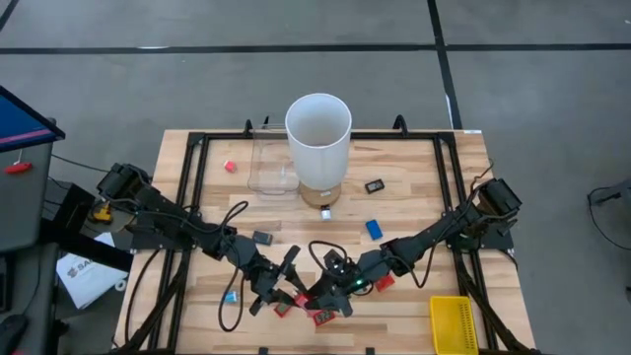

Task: Pick & Place Office items
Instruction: Put the top red charger adapter into the transparent bin

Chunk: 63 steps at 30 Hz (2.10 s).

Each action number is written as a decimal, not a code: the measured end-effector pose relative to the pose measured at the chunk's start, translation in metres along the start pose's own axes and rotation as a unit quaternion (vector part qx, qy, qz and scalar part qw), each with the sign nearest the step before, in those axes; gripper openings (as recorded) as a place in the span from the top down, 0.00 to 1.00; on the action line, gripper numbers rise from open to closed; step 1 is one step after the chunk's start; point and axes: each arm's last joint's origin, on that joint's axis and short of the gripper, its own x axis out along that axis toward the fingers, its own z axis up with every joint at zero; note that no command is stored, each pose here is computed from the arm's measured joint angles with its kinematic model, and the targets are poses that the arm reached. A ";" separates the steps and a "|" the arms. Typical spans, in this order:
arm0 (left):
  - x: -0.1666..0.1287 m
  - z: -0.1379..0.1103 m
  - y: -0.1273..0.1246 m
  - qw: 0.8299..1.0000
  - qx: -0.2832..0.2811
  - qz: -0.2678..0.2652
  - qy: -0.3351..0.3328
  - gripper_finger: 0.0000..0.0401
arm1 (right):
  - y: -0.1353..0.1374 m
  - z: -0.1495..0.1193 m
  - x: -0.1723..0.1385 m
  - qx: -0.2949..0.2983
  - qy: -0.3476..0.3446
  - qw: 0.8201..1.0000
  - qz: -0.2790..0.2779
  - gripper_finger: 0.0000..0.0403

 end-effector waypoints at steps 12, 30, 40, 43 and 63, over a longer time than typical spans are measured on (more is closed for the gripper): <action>0.000 -0.001 0.000 1.000 0.000 0.000 0.004 0.65 | 0.001 0.000 0.000 -0.001 -0.003 1.000 0.002 0.29; 0.000 -0.003 0.004 1.000 -0.002 0.005 0.007 0.64 | 0.001 -0.003 0.000 0.014 0.004 1.000 -0.002 0.26; 0.000 -0.002 0.004 1.000 -0.003 0.004 0.004 0.64 | 0.008 -0.009 -0.001 0.020 -0.003 1.000 0.007 0.26; -0.001 -0.002 0.004 1.000 -0.003 0.004 0.005 0.64 | 0.008 -0.011 -0.001 0.024 0.000 1.000 0.004 0.26; -0.002 -0.007 0.010 0.999 -0.005 0.029 0.028 0.64 | 0.015 -0.025 -0.003 0.037 0.003 0.999 -0.002 0.26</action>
